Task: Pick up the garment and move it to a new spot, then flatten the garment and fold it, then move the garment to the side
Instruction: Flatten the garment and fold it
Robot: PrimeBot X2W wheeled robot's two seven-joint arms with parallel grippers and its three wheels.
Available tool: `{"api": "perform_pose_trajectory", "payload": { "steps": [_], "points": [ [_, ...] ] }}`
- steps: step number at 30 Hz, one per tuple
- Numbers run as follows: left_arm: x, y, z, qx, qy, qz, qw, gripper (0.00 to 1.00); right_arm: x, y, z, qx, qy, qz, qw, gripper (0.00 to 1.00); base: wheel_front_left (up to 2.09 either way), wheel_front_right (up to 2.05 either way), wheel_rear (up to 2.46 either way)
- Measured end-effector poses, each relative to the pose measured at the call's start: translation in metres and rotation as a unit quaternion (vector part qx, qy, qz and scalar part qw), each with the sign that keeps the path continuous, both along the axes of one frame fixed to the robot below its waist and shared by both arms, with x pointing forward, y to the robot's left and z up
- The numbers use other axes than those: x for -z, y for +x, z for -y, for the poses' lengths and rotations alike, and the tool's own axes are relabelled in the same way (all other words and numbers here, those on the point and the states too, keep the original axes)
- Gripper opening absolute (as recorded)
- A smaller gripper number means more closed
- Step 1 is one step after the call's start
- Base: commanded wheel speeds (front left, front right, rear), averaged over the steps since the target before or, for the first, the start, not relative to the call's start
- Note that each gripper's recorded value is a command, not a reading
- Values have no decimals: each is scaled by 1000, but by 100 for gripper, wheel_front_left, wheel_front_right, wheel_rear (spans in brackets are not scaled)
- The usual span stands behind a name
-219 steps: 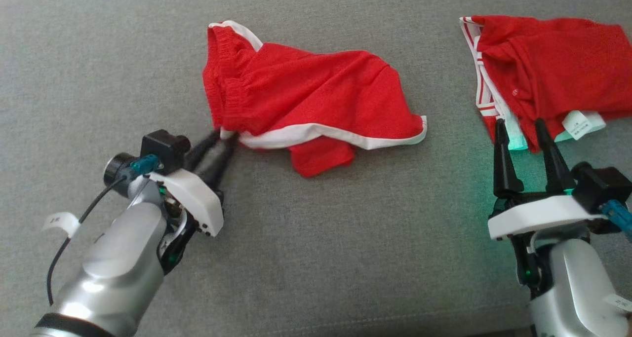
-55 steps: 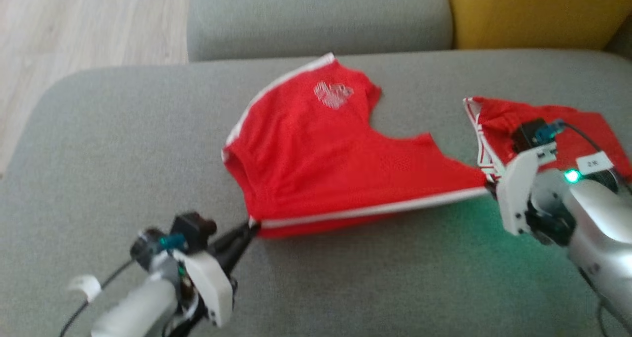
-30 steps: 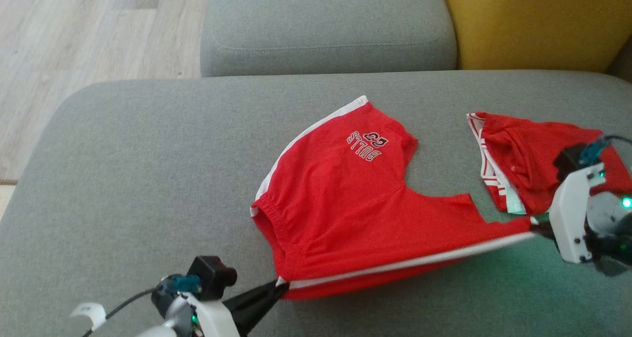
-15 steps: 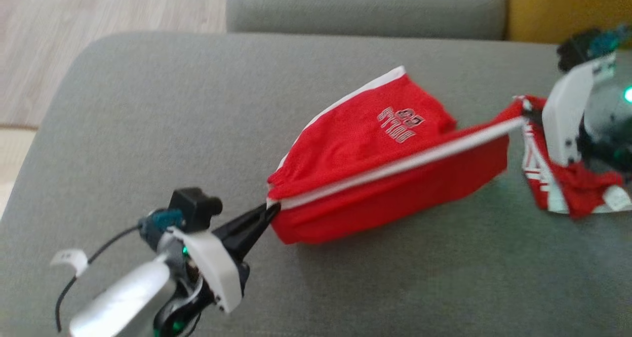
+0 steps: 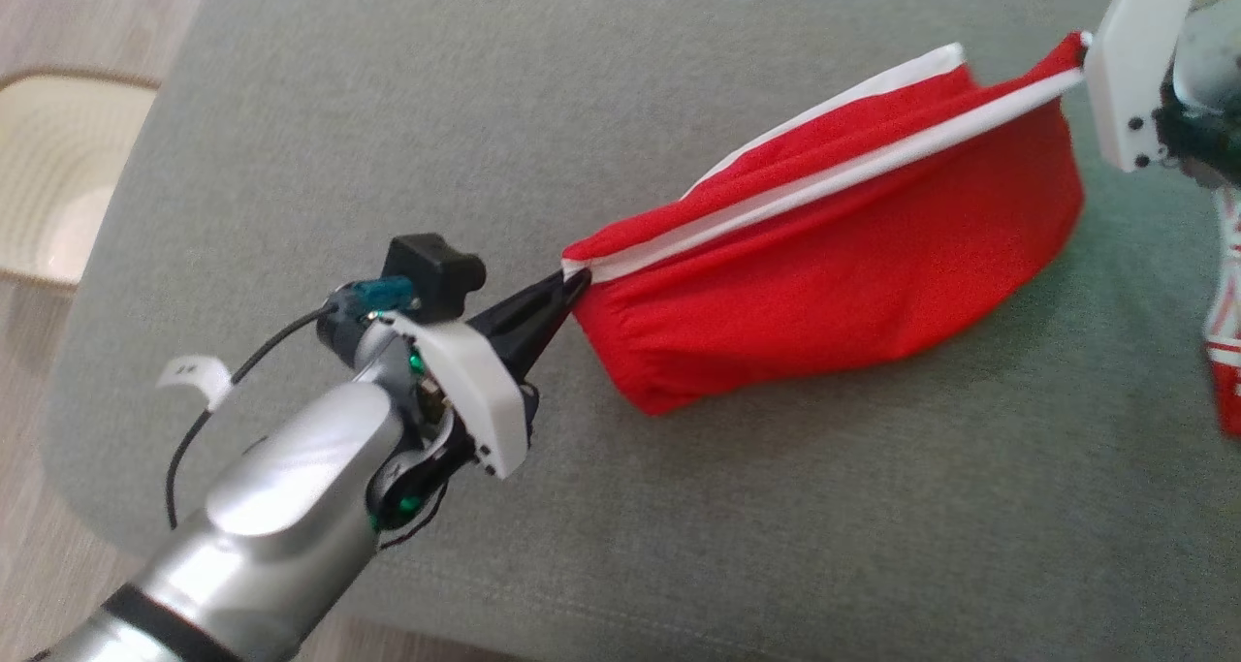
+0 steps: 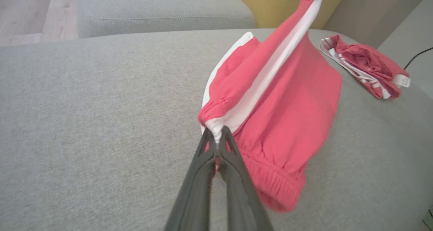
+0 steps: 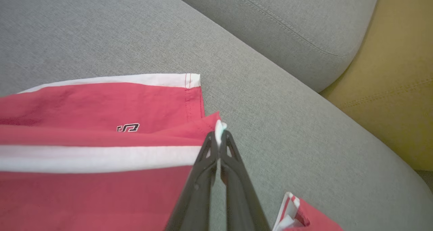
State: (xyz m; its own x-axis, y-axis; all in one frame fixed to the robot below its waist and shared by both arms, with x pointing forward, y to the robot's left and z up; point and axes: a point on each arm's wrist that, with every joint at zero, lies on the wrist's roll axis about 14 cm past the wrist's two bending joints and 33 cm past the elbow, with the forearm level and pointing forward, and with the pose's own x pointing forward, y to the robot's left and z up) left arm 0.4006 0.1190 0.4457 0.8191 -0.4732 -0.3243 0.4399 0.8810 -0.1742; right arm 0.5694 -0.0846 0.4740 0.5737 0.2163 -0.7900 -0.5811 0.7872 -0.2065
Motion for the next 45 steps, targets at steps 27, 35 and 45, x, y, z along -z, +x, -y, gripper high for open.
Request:
{"api": "perform_pose_trajectory", "payload": {
  "steps": [27,35,45],
  "points": [
    [23,27,-32,-68,8,1,998,100,-8,59,-24,5,107,178,978,100,0,0,0],
    [-39,38,-52,-128,6,108,986,100,-44,17,-15,26,220,273,936,100,0,0,0],
    [-90,13,-37,-161,-69,189,966,100,-83,-40,18,27,269,369,889,100,0,0,0]
  ]
}}
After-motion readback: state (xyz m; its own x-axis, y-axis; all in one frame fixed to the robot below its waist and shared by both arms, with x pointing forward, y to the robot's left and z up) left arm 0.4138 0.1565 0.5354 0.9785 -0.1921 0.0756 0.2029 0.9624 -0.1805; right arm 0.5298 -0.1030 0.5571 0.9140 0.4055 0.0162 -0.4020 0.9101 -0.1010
